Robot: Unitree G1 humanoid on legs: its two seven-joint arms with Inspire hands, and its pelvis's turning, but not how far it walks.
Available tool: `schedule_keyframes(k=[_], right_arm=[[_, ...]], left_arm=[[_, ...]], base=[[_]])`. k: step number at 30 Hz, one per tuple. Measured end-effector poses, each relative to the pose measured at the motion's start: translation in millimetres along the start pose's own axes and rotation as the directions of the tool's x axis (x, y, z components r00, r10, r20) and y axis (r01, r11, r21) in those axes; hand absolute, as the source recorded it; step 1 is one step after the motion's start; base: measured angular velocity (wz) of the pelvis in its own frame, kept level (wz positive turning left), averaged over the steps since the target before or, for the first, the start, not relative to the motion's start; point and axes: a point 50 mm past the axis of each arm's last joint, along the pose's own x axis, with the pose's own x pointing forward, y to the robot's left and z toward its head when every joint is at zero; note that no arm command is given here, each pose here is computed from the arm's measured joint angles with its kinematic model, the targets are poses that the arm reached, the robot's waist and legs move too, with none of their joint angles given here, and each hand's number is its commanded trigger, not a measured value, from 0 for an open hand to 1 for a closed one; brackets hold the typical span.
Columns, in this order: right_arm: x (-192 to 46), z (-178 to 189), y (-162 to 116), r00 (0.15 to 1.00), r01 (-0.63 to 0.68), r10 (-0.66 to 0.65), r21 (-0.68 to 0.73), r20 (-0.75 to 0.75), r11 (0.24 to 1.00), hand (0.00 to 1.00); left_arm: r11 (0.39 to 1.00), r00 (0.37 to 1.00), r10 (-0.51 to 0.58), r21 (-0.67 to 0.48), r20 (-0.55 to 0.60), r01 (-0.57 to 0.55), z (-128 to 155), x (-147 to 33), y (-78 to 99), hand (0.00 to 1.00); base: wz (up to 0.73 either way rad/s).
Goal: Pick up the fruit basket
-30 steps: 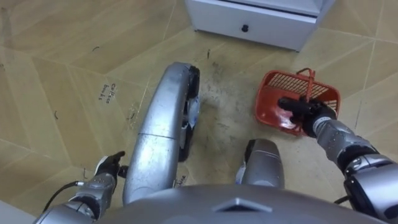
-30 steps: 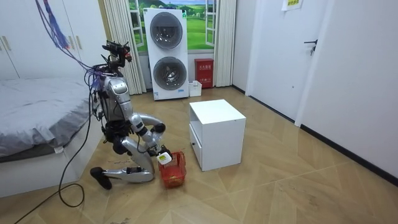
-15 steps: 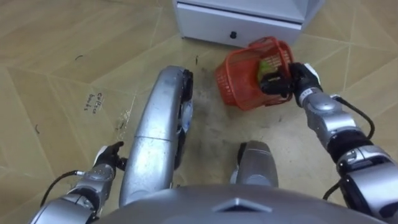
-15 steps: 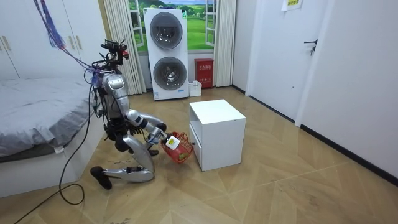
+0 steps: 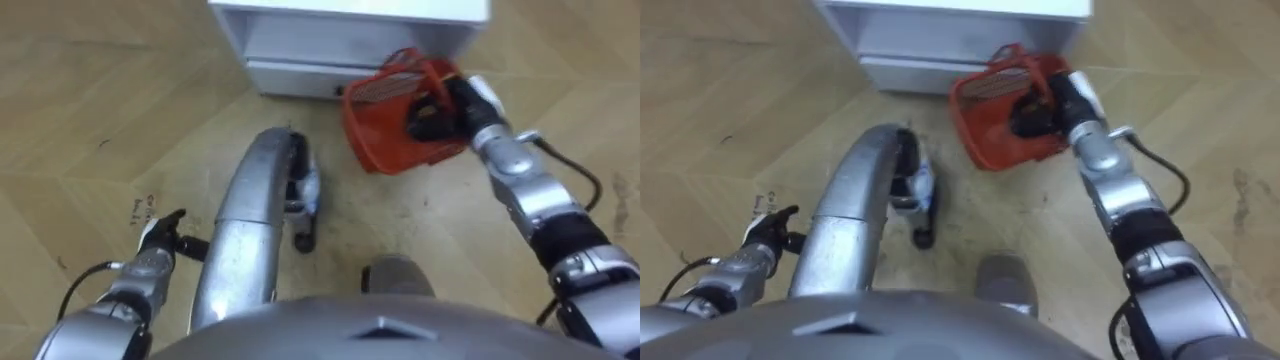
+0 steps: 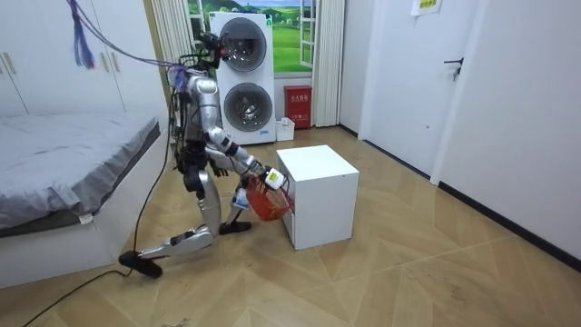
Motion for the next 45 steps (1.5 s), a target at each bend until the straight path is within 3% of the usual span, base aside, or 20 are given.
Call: schedule_keyframes(k=[5,8,14,21,26,36,41,45], right_arm=[[-22,-3,14,0.995,-0.073,0.077,-0.063,0.067,0.995,1.0],[-28,16,4,0.984,-0.068,0.082,-0.091,0.156,0.993,1.0],[-34,35,-9,0.965,-0.046,0.064,-0.075,0.255,0.996,1.0],[-44,42,-6,0.941,-0.15,0.166,-0.079,0.296,0.986,1.0],[-46,48,-9,0.928,-0.169,0.183,-0.07,0.326,0.983,1.0],[-47,49,-7,0.916,-0.189,0.207,-0.087,0.343,0.978,1.0],[-50,39,-4,0.928,-0.19,0.208,-0.088,0.311,0.978,1.0],[-50,39,-5,0.928,-0.187,0.205,-0.088,0.311,0.979,1.0]], left_arm=[[0.998,0.996,0.068,-0.007,-0.049,-0.069,-21,-4.5,15.6,0.0],[0.994,0.993,0.106,0.002,-0.042,-0.106,-22,-5.5,25.1,0.0],[0.995,0.995,0.101,0.004,-0.019,-0.101,-30,-10.4,23.8,0.0],[0.994,0.994,0.076,0.087,-0.08,-0.069,-56,-18.2,20.1,0.0],[0.992,0.995,0.056,0.12,-0.081,-0.046,-59,-19.0,19.3,0.0],[0.994,0.996,0.057,0.089,0.063,-0.062,-21,-10.7,19.8,0.0],[0.996,0.997,0.043,0.081,0.064,-0.048,-22,-11.2,13.9,0.0],[0.995,0.999,0.044,0.085,0.017,-0.045,-39,-15.2,14.1,0.0]], base=[[-0.6],[-0.19],[-0.12],[-0.07],[0.13],[0.12],[0.12],[-0.03]])
